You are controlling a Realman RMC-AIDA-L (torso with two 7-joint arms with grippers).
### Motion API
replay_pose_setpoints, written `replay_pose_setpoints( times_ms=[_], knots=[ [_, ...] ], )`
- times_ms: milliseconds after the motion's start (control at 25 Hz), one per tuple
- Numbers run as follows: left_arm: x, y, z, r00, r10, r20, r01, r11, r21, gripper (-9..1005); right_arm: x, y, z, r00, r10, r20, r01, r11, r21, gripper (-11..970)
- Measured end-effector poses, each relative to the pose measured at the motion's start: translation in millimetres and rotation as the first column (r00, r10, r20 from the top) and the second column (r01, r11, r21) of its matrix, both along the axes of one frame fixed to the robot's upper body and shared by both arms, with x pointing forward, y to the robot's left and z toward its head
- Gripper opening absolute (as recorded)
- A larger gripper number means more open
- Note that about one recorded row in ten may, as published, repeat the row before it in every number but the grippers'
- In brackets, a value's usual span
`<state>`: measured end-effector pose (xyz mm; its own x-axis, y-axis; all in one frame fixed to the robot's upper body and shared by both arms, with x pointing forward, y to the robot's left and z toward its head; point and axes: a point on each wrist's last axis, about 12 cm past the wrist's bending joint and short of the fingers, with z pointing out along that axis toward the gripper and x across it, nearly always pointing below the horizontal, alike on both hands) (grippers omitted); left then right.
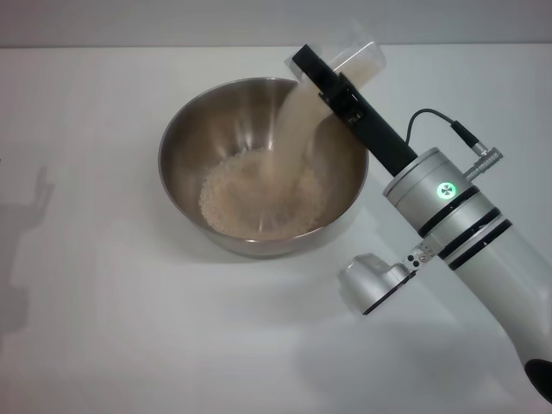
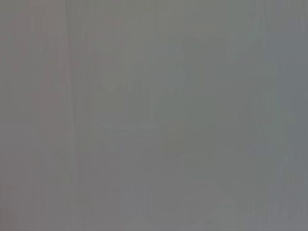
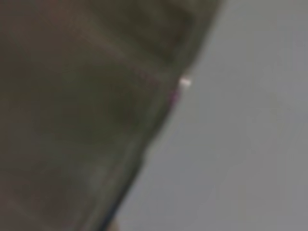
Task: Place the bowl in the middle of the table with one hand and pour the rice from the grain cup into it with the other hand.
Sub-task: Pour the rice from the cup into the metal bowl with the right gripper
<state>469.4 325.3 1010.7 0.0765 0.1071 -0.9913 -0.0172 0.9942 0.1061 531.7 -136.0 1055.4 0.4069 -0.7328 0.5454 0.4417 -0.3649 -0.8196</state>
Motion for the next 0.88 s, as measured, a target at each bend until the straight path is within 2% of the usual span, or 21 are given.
replay_pose_setpoints(
  times_ms=[80,320,560,680,720,760,800,880],
  knots=[
    [-0.1,0,0.0,1.000,0.000,0.000,0.000,1.000,0.000,812,-0.4,3,0.3,0.999,-0.001,0.041,0.003,0.998,-0.065,8],
    [-1.8,0,-0.6,1.000,0.000,-0.001,0.000,1.000,-0.001,812,-1.9,7,0.4,0.995,0.010,0.103,0.005,0.989,-0.150,9],
    [-2.2,0,-0.9,1.000,-0.004,-0.002,0.004,1.000,-0.002,811,-0.2,9,1.7,0.993,0.014,0.118,0.006,0.985,-0.172,8],
    [-2.8,0,-1.2,1.000,-0.005,-0.004,0.005,1.000,-0.002,811,-1.5,14,4.9,0.997,0.013,0.082,-0.005,0.995,-0.102,9],
    [-3.0,0,-1.3,1.000,-0.004,-0.004,0.004,1.000,-0.002,811,-2.9,19,8.8,1.000,0.018,0.011,-0.018,0.999,0.027,9],
    [-3.1,0,-1.5,1.000,-0.004,-0.005,0.004,1.000,-0.002,811,-3.5,20,10.5,0.999,0.024,-0.024,-0.021,0.996,0.091,9],
    [-3.1,0,-1.5,1.000,-0.004,-0.005,0.004,1.000,-0.002,811,-3.5,20,10.5,0.999,0.024,-0.024,-0.021,0.996,0.091,8],
    [-3.5,0,-1.7,1.000,-0.004,-0.006,0.004,1.000,-0.002,811,-4.7,23,13.4,0.993,0.047,-0.109,-0.020,0.971,0.239,8]
  ],
)
